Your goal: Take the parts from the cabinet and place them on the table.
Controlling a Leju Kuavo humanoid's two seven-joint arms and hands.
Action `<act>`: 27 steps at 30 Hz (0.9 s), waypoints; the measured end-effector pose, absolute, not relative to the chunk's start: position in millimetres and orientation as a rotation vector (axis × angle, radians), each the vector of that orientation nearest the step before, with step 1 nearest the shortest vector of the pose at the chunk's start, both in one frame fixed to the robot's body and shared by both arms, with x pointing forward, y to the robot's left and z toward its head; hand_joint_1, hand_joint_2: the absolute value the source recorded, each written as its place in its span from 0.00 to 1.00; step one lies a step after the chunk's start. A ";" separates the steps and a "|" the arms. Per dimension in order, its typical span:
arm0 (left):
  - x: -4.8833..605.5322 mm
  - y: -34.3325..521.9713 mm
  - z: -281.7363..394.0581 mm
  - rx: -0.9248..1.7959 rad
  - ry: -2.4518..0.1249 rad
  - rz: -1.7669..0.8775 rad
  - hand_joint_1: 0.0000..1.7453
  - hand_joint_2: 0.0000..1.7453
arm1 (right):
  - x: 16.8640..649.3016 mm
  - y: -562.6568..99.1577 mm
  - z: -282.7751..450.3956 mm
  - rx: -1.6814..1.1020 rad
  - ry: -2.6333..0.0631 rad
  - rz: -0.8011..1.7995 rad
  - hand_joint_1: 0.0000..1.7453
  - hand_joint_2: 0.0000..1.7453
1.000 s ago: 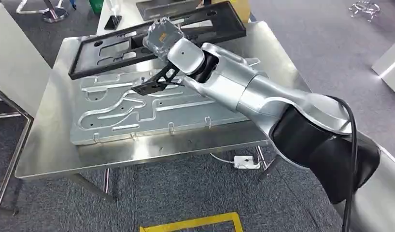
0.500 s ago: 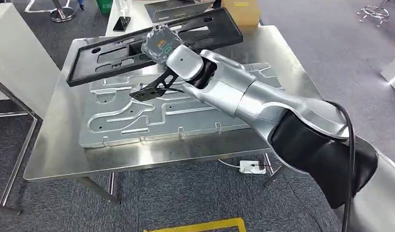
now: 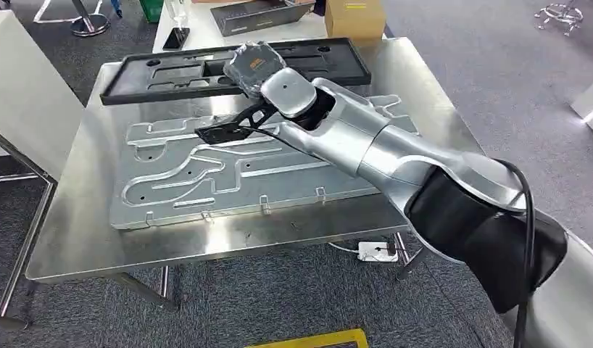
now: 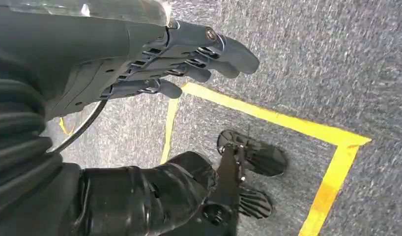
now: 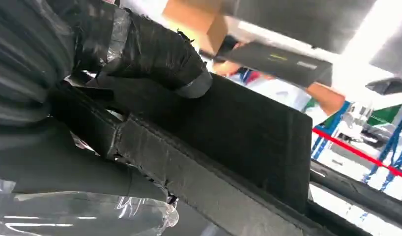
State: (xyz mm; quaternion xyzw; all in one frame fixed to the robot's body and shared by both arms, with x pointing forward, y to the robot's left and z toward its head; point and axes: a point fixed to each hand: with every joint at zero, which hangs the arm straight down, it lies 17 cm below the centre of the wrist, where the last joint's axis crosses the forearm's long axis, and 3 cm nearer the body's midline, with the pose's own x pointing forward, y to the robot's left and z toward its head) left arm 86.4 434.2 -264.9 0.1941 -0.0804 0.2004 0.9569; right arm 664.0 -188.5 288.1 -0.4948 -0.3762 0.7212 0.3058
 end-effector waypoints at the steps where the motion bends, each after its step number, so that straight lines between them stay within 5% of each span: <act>1: 86.7 434.1 -264.9 0.393 -0.164 0.406 0.00 1.00 | 664.6 -189.7 289.1 -1.306 -1.006 1.891 1.00 1.00; 27: 88.0 443.5 -262.6 0.406 -0.183 0.388 0.00 1.00 | 646.0 -212.3 203.1 -1.158 -0.980 1.870 1.00 1.00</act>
